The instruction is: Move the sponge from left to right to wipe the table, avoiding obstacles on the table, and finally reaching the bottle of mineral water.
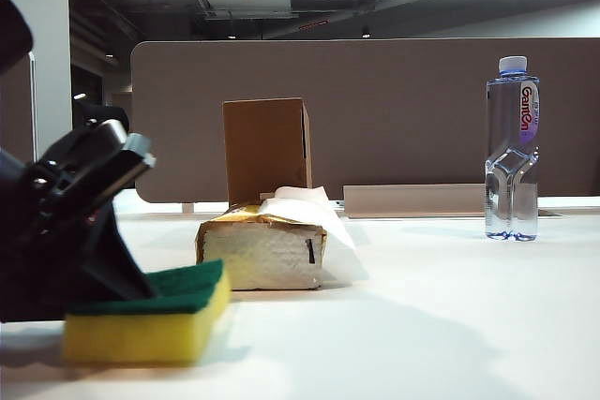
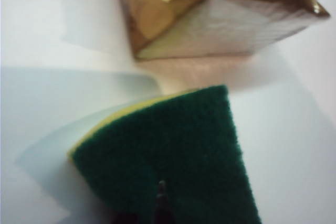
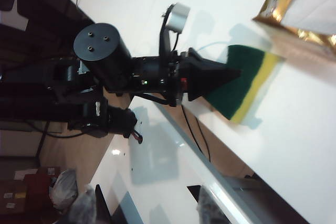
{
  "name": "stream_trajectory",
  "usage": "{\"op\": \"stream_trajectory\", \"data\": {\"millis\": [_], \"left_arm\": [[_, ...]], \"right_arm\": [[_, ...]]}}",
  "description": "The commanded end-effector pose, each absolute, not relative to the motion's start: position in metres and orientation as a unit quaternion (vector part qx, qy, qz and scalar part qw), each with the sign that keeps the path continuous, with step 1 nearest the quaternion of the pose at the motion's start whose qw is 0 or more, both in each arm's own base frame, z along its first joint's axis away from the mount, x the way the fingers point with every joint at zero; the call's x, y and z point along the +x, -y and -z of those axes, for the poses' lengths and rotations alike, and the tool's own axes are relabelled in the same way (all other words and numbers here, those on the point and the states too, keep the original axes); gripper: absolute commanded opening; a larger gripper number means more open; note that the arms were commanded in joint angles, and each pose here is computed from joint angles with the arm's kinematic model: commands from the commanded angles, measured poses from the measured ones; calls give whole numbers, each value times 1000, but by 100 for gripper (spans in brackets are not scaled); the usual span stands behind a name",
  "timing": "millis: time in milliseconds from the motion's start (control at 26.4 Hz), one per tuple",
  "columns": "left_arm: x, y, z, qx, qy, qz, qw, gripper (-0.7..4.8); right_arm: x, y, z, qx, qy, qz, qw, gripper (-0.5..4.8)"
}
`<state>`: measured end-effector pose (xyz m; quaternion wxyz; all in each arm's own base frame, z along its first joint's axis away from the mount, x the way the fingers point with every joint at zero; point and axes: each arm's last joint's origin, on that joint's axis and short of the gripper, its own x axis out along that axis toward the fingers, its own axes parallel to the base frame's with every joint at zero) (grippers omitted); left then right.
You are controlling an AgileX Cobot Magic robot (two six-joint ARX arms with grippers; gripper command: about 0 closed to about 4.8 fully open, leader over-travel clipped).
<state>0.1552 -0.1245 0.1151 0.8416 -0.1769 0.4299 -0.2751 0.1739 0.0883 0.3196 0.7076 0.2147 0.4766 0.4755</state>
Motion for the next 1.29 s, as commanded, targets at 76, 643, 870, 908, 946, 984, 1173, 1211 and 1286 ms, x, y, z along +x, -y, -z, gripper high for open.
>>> {"op": "stream_trajectory", "data": {"millis": [76, 643, 870, 908, 946, 984, 1173, 1211, 1286], "left_arm": [[149, 135, -111, -170, -461, 280, 825, -6], [165, 150, -109, -172, -464, 282, 822, -5], [166, 151, -110, -179, -458, 297, 818, 62], [166, 151, -111, -179, -457, 298, 819, 97], [166, 152, -111, -179, -456, 298, 819, 123], [166, 152, -111, -179, -456, 298, 819, 137], [166, 151, -112, -187, -457, 295, 818, 167], [166, 151, -112, -188, -456, 295, 818, 199], [166, 151, -114, -189, -453, 296, 819, 249]], "right_arm": [[165, -85, -321, 201, -482, -482, 703, 252], [158, -82, -320, 179, -487, -475, 711, 252], [155, -81, -319, 176, -497, -470, 708, 252], [155, -80, -319, 177, -498, -469, 707, 252], [155, -80, -318, 177, -500, -468, 707, 252], [155, -80, -318, 177, -501, -468, 706, 252], [152, -79, -320, 176, -498, -468, 708, 252], [152, -79, -320, 175, -497, -468, 709, 252], [151, -79, -321, 175, -496, -468, 710, 252]]}}
